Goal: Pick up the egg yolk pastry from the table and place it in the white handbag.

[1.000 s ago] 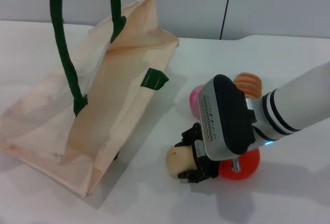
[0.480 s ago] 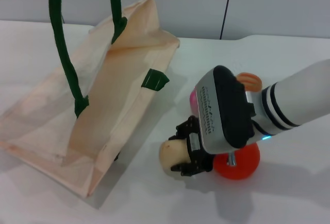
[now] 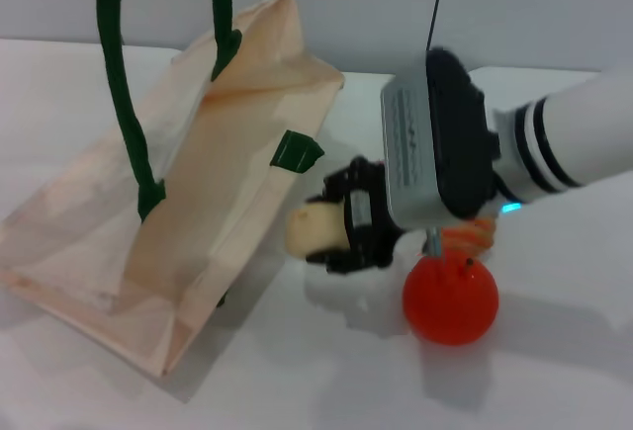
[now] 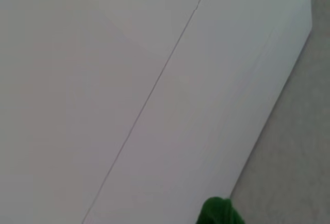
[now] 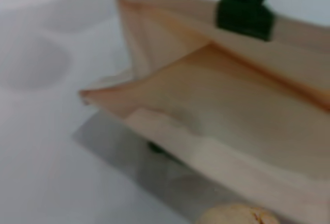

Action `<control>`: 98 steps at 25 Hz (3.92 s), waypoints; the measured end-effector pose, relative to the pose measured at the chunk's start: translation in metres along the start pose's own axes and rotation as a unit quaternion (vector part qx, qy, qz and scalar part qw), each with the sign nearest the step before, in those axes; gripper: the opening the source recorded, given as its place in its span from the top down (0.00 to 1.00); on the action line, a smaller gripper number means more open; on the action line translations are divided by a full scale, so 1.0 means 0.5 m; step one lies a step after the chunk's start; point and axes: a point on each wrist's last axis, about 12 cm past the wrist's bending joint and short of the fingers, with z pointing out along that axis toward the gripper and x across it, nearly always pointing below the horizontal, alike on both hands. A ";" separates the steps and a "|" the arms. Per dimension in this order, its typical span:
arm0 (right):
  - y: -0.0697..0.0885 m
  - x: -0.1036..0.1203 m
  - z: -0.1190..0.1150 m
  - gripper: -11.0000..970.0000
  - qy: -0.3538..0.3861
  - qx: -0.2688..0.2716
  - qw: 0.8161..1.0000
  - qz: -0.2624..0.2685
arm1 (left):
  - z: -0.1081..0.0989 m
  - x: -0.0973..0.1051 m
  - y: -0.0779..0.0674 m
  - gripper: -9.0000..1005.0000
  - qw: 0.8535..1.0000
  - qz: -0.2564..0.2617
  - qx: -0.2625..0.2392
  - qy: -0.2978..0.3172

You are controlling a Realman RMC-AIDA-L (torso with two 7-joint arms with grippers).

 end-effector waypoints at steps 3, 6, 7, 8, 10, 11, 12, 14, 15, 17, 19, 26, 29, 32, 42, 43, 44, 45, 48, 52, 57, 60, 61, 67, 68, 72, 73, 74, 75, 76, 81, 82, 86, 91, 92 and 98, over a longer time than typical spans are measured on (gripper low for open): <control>-0.019 -0.022 0.001 0.37 -0.010 0.019 1.000 -0.011 | 0.009 -0.012 -0.002 0.86 1.000 -0.002 0.009 0.001; -0.034 -0.046 0.004 0.38 -0.018 0.036 0.999 -0.026 | 0.014 -0.015 -0.002 0.86 1.000 -0.001 0.011 0.001; -0.039 -0.056 0.005 0.38 -0.022 0.041 0.998 -0.032 | 0.016 -0.016 -0.002 0.86 1.000 -0.001 0.013 0.001; -0.042 -0.064 0.005 0.38 -0.026 0.044 0.998 -0.035 | 0.017 -0.017 -0.003 0.86 1.000 -0.001 0.014 0.002; -0.047 -0.080 0.006 0.38 -0.036 0.044 0.998 -0.039 | 0.021 -0.018 -0.003 0.86 1.000 -0.001 0.017 0.002; -0.050 -0.087 0.008 0.38 -0.042 0.043 0.997 -0.039 | 0.023 -0.018 -0.003 0.86 1.000 -0.001 0.017 0.003; -0.053 -0.093 0.010 0.38 -0.046 0.043 0.997 -0.040 | 0.023 -0.019 -0.003 0.86 1.000 -0.001 0.018 0.003; -0.058 -0.098 0.018 0.38 -0.047 0.048 0.997 -0.041 | 0.025 -0.018 -0.003 0.86 1.000 -0.002 0.020 0.003; -0.060 -0.099 0.023 0.38 -0.045 0.051 0.997 -0.042 | 0.028 -0.017 -0.003 0.86 1.000 -0.003 0.024 0.002; -0.063 -0.107 0.040 0.38 -0.046 0.057 0.996 -0.046 | 0.032 -0.018 -0.003 0.86 1.000 -0.005 0.031 0.001; -0.065 -0.118 0.058 0.38 -0.046 0.057 0.996 -0.050 | 0.035 -0.023 -0.003 0.86 0.999 -0.004 0.036 0.001; -0.085 -0.135 0.101 0.39 -0.049 0.069 0.995 -0.054 | 0.058 -0.036 -0.006 0.86 0.999 0.001 0.052 0.000; -0.094 -0.138 0.109 0.39 -0.052 0.088 0.993 -0.056 | 0.061 -0.039 -0.006 0.86 0.999 0.002 0.054 -0.002; -0.097 -0.142 0.113 0.39 -0.056 0.105 0.991 -0.065 | 0.059 -0.041 -0.006 0.86 0.998 0.004 0.054 -0.009; -0.090 -0.149 0.115 0.38 -0.065 0.109 0.989 -0.075 | 0.039 -0.035 -0.002 0.86 0.999 0.003 0.039 -0.020; -0.089 -0.150 0.115 0.38 -0.068 0.108 0.989 -0.074 | 0.036 -0.033 -0.001 0.86 0.999 0.002 0.037 -0.020; -0.087 -0.149 0.114 0.37 -0.070 0.108 0.989 -0.073 | 0.031 -0.031 0.000 0.86 0.999 0.001 0.033 -0.022; -0.085 -0.149 0.113 0.36 -0.072 0.108 0.989 -0.072 | 0.027 -0.030 0.001 0.86 0.999 0.000 0.029 -0.024; -0.079 -0.148 0.109 0.24 -0.081 0.109 0.988 -0.068 | 0.013 -0.025 0.005 0.86 0.999 0.000 0.014 -0.035; -0.073 -0.134 0.101 0.12 -0.088 0.115 0.988 -0.054 | -0.016 -0.018 0.011 0.86 0.998 0.002 -0.011 -0.060; -0.105 -0.081 0.052 0.10 -0.097 0.174 0.980 -0.005 | -0.052 -0.009 0.018 0.86 0.994 0.003 -0.046 -0.095; -0.128 -0.044 0.001 0.09 -0.109 0.232 0.966 0.028 | -0.062 -0.007 0.022 0.86 0.992 0.003 -0.060 -0.110; -0.133 -0.034 -0.016 0.08 -0.114 0.252 0.960 0.037 | -0.066 -0.005 0.023 0.86 0.991 0.003 -0.065 -0.116; -0.134 0.009 -0.081 0.08 -0.133 0.337 0.929 0.077 | -0.079 0.006 0.038 0.86 0.985 -0.005 -0.103 -0.140; -0.133 0.014 -0.085 0.08 -0.134 0.344 0.926 0.081 | -0.078 0.008 0.041 0.86 0.984 -0.008 -0.107 -0.141; -0.132 0.030 -0.097 0.08 -0.134 0.365 0.916 0.097 | -0.071 0.017 0.052 0.87 0.982 -0.020 -0.121 -0.146; -0.132 0.034 -0.100 0.08 -0.135 0.371 0.913 0.102 | -0.070 0.018 0.053 0.87 0.981 -0.020 -0.123 -0.146; -0.131 0.038 -0.104 0.08 -0.137 0.376 0.910 0.107 | -0.070 0.018 0.053 0.83 0.981 -0.020 -0.124 -0.146; -0.130 0.041 -0.108 0.08 -0.139 0.381 0.907 0.113 | -0.070 0.019 0.054 0.78 0.981 -0.019 -0.124 -0.147; -0.129 0.045 -0.112 0.08 -0.142 0.387 0.903 0.120 | -0.071 0.020 0.054 0.74 0.981 -0.010 -0.127 -0.149; -0.123 0.076 -0.139 0.08 -0.144 0.440 0.874 0.149 | -0.061 0.045 0.052 0.51 0.976 0.035 -0.139 -0.164; -0.122 0.085 -0.144 0.08 -0.143 0.453 0.867 0.155 | -0.056 0.056 0.053 0.46 0.973 0.048 -0.147 -0.173; -0.119 0.113 -0.159 0.08 -0.139 0.489 0.841 0.184 | -0.033 0.095 0.059 0.29 0.960 0.099 -0.186 -0.184; -0.126 0.153 -0.176 0.08 -0.150 0.493 0.829 0.218 | -0.003 0.139 0.071 0.16 0.938 0.154 -0.246 -0.190; -0.127 0.165 -0.180 0.08 -0.165 0.484 0.828 0.229 | 0.003 0.147 0.075 0.15 0.934 0.160 -0.255 -0.192; -0.082 0.272 -0.191 0.08 -0.330 0.468 0.782 0.246 | 0.010 0.177 0.091 0.13 0.909 0.199 -0.313 -0.188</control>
